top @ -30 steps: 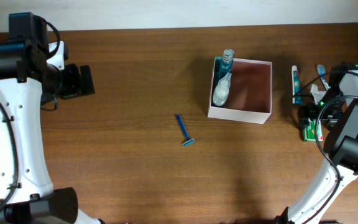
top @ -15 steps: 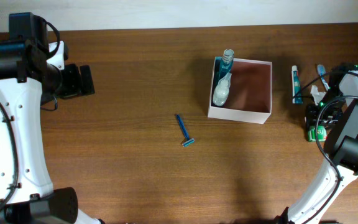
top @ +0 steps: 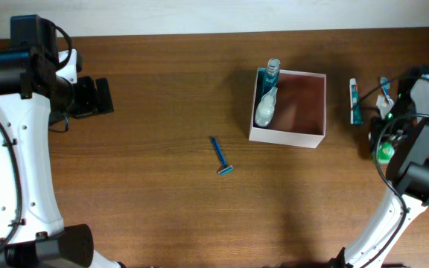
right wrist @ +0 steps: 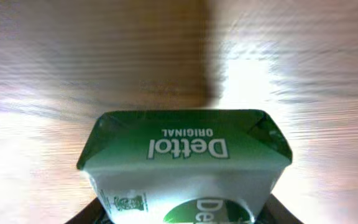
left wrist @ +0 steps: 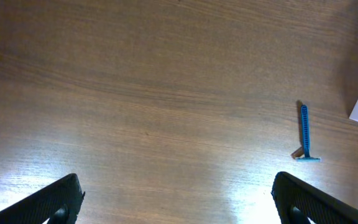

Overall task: Pack container
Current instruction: 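Close the right gripper on the green Dettol soap box, then carry the Dettol box into the pink box and release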

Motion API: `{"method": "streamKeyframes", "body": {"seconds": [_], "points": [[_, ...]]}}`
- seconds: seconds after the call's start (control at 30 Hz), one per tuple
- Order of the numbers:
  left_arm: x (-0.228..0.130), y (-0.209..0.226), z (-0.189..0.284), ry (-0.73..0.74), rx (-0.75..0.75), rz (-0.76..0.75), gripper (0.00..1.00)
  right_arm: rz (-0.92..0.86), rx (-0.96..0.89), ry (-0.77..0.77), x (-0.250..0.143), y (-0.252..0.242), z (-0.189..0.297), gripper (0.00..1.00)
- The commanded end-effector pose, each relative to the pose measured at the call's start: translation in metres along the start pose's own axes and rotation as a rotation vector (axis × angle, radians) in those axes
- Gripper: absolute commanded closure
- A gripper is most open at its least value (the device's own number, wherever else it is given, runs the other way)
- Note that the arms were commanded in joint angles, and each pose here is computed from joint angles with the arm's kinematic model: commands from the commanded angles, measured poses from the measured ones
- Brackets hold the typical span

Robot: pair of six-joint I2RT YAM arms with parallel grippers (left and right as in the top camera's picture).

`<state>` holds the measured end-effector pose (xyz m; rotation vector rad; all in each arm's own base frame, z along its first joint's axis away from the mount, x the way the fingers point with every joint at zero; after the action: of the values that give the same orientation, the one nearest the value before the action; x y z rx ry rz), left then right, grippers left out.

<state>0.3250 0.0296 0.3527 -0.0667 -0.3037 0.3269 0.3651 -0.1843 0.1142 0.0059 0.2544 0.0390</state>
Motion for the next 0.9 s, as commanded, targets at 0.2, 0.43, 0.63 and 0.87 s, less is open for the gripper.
{"method": "streamKeyframes", "body": {"seconds": [0.2,0.43,0.63,0.87], "points": [[-0.002,0.001,0.004,-0.011,0.001,-0.014,0.01,-0.052,-0.089,-0.26,0.035,0.068,0.117,0.57],[-0.002,0.001,0.004,-0.012,0.001,-0.014,0.01,0.016,0.008,-0.363,0.057,0.149,0.135,0.58],[-0.002,0.001,0.004,-0.012,0.001,-0.014,0.0,0.064,0.015,-0.441,0.072,0.199,0.14,0.58],[-0.002,0.001,0.004,-0.011,0.001,-0.014,0.01,0.007,0.031,-0.448,0.074,0.203,0.14,0.57]]}}
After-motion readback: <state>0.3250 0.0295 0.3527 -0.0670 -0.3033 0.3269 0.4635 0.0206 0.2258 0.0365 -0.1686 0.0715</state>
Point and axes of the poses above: each gripper's point midway between its finger pads, its own z axis back along the fingers, its own y axis along the line the jaws close on, x = y × z, the point moved 8 cm from there along z, back along the fingers, and after that the axes turned 8 degrees about z, right-handed, at the moved point
